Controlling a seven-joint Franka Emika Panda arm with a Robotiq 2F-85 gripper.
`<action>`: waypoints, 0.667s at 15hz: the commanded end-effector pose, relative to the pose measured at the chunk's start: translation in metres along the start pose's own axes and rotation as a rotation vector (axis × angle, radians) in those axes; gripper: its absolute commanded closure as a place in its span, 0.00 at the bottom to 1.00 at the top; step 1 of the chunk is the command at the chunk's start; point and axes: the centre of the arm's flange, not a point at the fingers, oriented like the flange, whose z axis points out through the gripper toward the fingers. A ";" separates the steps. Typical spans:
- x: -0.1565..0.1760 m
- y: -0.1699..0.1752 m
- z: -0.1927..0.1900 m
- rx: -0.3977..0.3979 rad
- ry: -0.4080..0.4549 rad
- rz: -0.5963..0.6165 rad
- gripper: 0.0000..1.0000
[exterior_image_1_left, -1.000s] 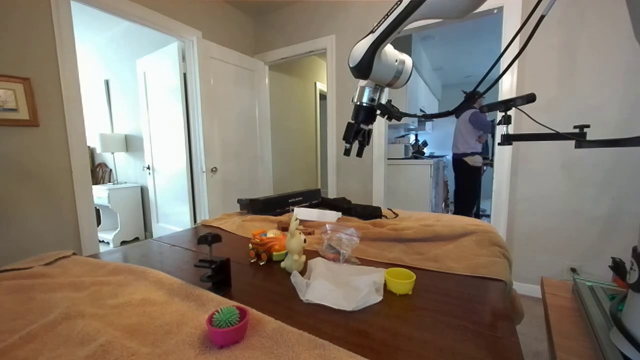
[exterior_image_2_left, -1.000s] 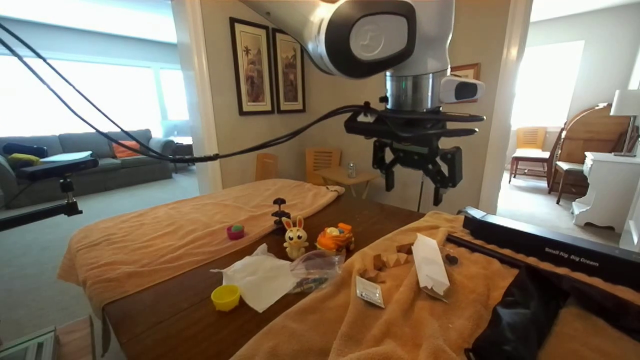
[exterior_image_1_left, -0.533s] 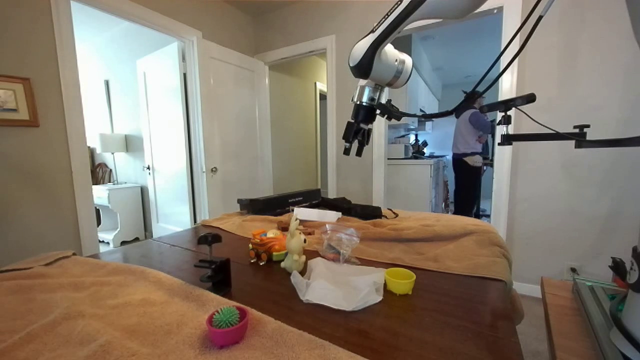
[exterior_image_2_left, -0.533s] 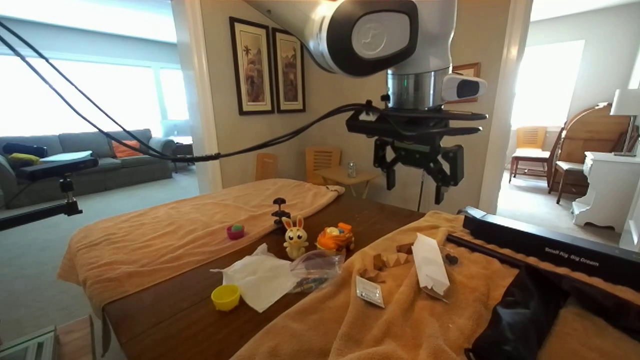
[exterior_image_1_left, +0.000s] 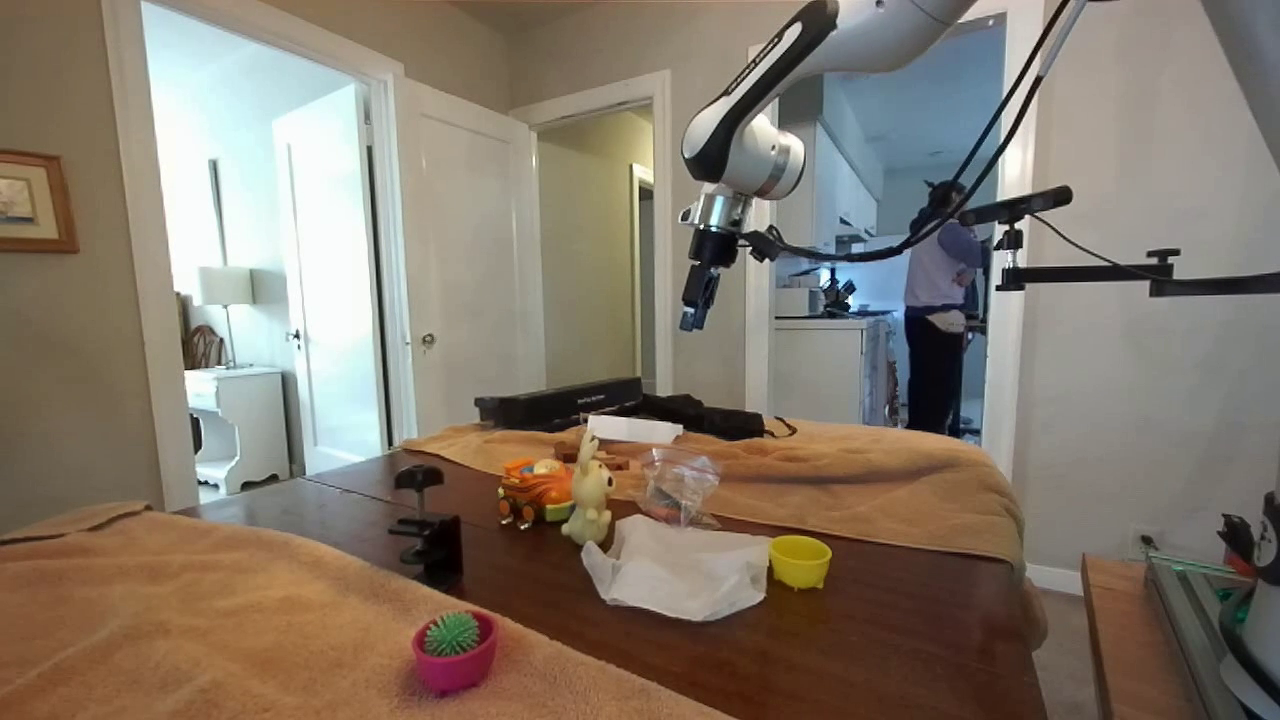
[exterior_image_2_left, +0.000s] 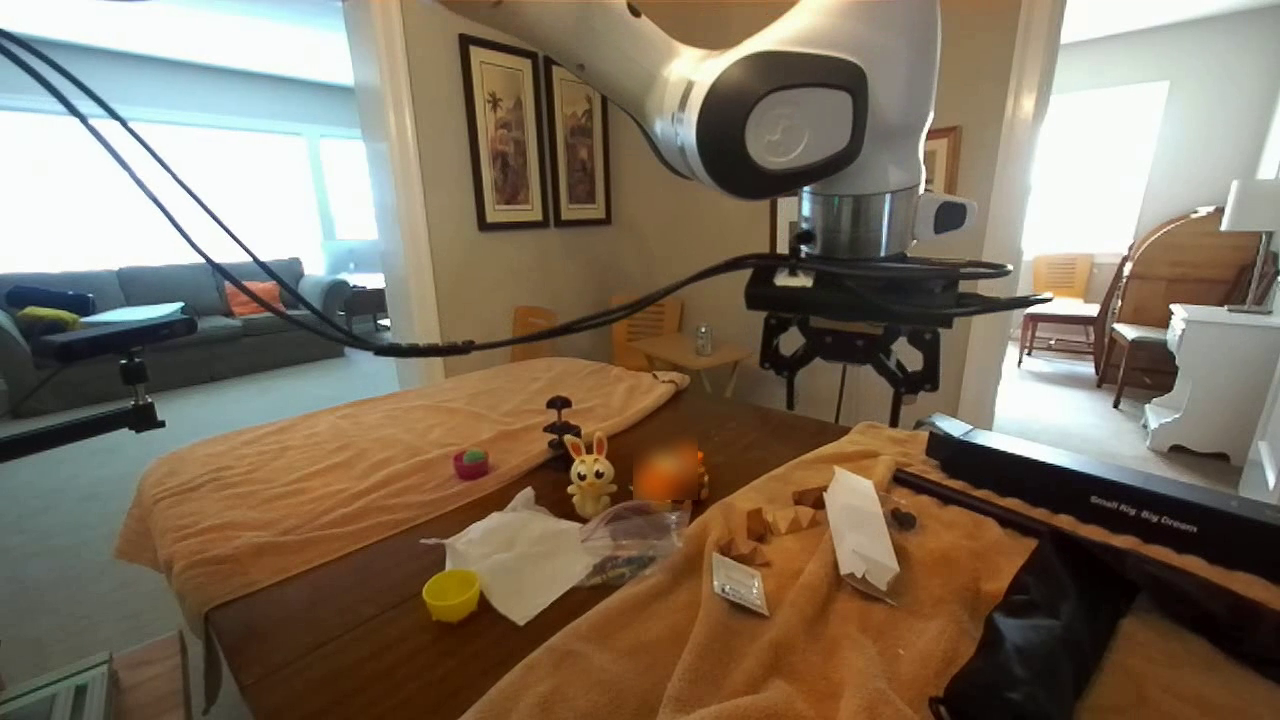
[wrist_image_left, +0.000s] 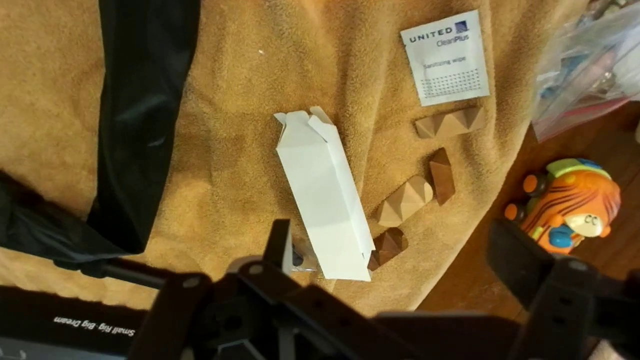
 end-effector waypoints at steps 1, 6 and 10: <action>0.022 0.032 0.025 -0.002 0.040 -0.118 0.00; 0.045 0.042 0.049 -0.017 0.067 -0.214 0.00; 0.034 0.029 0.050 -0.015 0.040 -0.191 0.00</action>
